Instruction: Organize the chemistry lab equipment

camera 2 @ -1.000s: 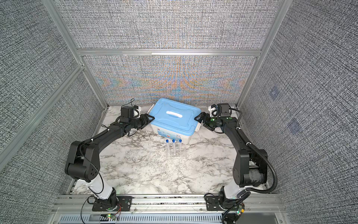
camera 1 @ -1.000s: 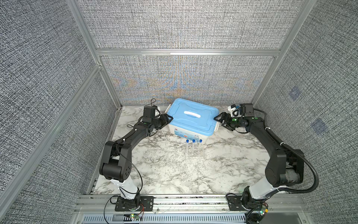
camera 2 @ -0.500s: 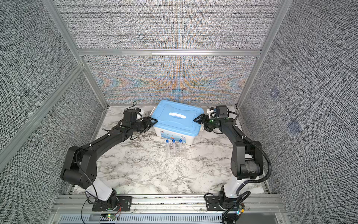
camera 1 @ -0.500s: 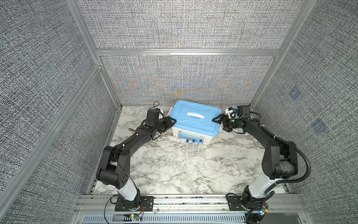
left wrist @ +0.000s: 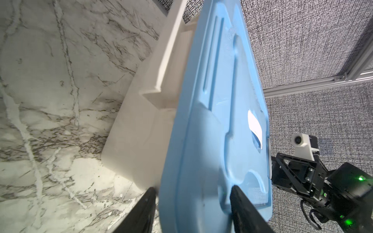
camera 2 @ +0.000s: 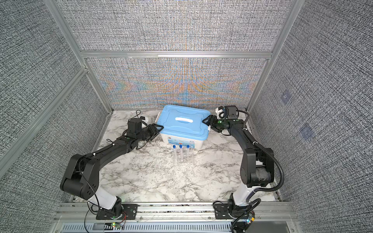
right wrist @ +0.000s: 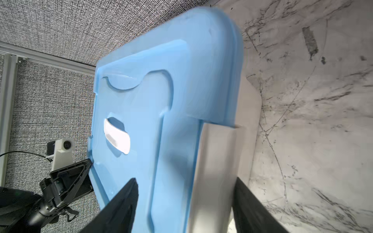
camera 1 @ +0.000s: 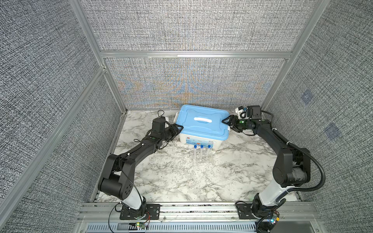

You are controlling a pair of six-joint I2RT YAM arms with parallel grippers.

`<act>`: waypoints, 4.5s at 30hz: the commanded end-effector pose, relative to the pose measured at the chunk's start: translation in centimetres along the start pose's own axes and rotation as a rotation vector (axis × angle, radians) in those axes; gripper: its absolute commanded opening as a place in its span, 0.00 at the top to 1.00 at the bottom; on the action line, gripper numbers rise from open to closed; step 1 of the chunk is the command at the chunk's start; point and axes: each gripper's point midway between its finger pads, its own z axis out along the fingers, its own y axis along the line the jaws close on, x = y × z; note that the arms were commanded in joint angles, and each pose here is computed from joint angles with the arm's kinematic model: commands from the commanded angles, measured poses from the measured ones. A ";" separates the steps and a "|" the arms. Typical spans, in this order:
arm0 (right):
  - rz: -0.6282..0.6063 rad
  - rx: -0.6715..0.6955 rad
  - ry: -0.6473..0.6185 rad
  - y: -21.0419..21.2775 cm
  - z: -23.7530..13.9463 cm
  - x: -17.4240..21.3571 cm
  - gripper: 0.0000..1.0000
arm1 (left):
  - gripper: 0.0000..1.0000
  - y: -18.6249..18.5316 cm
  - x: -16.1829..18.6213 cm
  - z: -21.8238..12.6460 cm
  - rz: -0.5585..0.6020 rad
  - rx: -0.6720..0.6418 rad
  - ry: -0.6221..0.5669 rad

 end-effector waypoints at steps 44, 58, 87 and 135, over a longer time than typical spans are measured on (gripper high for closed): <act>-0.590 0.151 0.198 3.4 6.9 0.5 0.54 | 0.19 0.7 -9.2 -3.5 -0.066 0.229 -0.106; -0.608 0.190 0.209 3.3 6.4 0.0 0.55 | 0.20 4.1 -11.4 -2.9 -0.100 0.199 -0.203; -0.607 0.176 0.203 3.6 5.9 -0.3 0.55 | 0.25 4.9 -14.5 -1.3 0.015 0.209 -0.204; -0.670 0.105 0.199 6.3 6.4 0.9 0.55 | 0.61 4.0 -9.5 -1.0 0.468 -0.311 -0.020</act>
